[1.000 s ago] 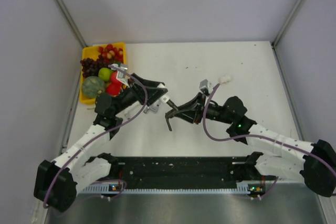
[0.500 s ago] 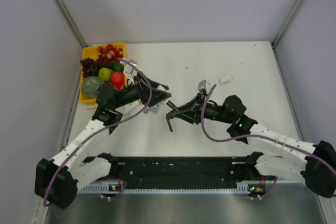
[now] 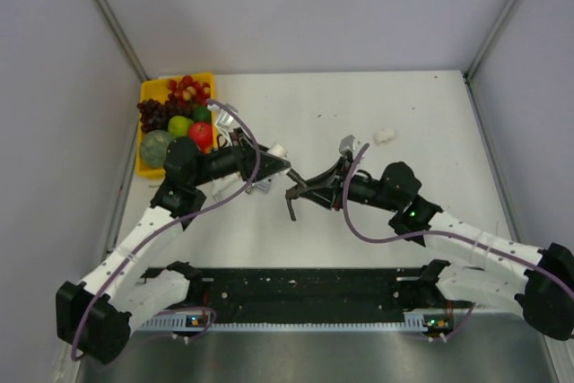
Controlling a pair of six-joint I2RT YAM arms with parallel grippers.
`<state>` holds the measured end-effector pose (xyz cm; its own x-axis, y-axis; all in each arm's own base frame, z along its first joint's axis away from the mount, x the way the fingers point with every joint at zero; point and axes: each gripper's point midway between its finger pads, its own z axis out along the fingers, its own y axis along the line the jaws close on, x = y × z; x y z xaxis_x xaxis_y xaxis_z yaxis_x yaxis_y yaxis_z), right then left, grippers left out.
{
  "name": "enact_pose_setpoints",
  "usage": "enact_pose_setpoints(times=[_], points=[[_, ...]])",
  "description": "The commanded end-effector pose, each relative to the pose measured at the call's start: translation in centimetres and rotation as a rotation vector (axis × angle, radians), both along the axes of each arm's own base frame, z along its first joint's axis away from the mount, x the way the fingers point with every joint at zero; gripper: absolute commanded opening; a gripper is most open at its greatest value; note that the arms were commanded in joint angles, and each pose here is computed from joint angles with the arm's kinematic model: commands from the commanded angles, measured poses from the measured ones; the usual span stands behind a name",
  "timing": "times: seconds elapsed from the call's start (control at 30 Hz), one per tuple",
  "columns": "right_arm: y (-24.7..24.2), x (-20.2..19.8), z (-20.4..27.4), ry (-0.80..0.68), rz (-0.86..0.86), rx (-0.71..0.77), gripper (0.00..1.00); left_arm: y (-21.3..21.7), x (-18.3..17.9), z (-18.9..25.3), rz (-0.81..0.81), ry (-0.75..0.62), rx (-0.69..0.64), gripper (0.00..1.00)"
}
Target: Install the water faucets
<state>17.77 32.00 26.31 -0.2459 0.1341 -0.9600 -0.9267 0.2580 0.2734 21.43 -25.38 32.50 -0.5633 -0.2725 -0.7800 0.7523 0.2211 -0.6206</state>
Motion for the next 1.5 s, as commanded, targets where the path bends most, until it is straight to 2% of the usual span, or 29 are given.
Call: enact_pose_setpoints(times=[0.0, 0.03, 0.07, 0.3, 0.47, 0.57, 0.77, 0.97, 1.1, 1.3, 1.47], points=[[0.1, -0.3, 5.3, -0.087, 0.023, 0.119, 0.0, 0.1, -0.1, 2.4, 0.002, -0.124, -0.05, 0.13], [0.3, -0.5, 5.1, -0.065, 0.035, 0.127, 0.0, 0.1, -0.2, 2.6, -0.003, -0.138, -0.06, 0.03], [0.3, -0.7, 5.2, -0.035, 0.047, 0.145, 0.0, 0.0, -0.3, 2.5, -0.01, -0.145, -0.067, 0.0], [-0.2, -2.3, 7.6, 0.321, 0.207, 0.443, 0.0, 0.0, 0.0, 0.9, -0.002, -0.136, -0.107, 0.0], [-1.0, -2.4, 9.3, 0.51, 0.265, 0.601, 0.0, 0.0, 0.8, 0.0, 0.027, -0.093, -0.159, 0.0], [-1.6, -1.3, 9.2, 0.603, 0.238, 0.671, 0.0, -0.1, 1.6, -0.3, 0.049, -0.039, -0.217, 0.0], [-2.8, 1.1, 7.6, 0.699, 0.117, 0.727, 0.0, -0.2, 3.6, -1.7, 0.086, 0.143, -0.351, 0.0], [-3.9, 2.5, 6.3, 0.757, 0.038, 0.738, 0.01, -0.1, 4.4, -2.1, 0.079, 0.208, -0.439, 0.0], [-3.7, 2.5, 5.8, 0.755, 0.027, 0.707, 0.11, -0.2, 4.9, -1.9, 0.089, 0.216, -0.446, 0.0], [-3.9, 2.7, 5.2, 0.725, -0.031, 0.659, 0.43, -0.2, 5.8, -2.6, 0.133, 0.269, -0.416, 0.0], [-4.7, 3.6, 4.4, 0.673, -0.149, 0.591, 0.66, 0.1, 6.7, -3.6, 0.199, 0.319, -0.384, 0.0]])
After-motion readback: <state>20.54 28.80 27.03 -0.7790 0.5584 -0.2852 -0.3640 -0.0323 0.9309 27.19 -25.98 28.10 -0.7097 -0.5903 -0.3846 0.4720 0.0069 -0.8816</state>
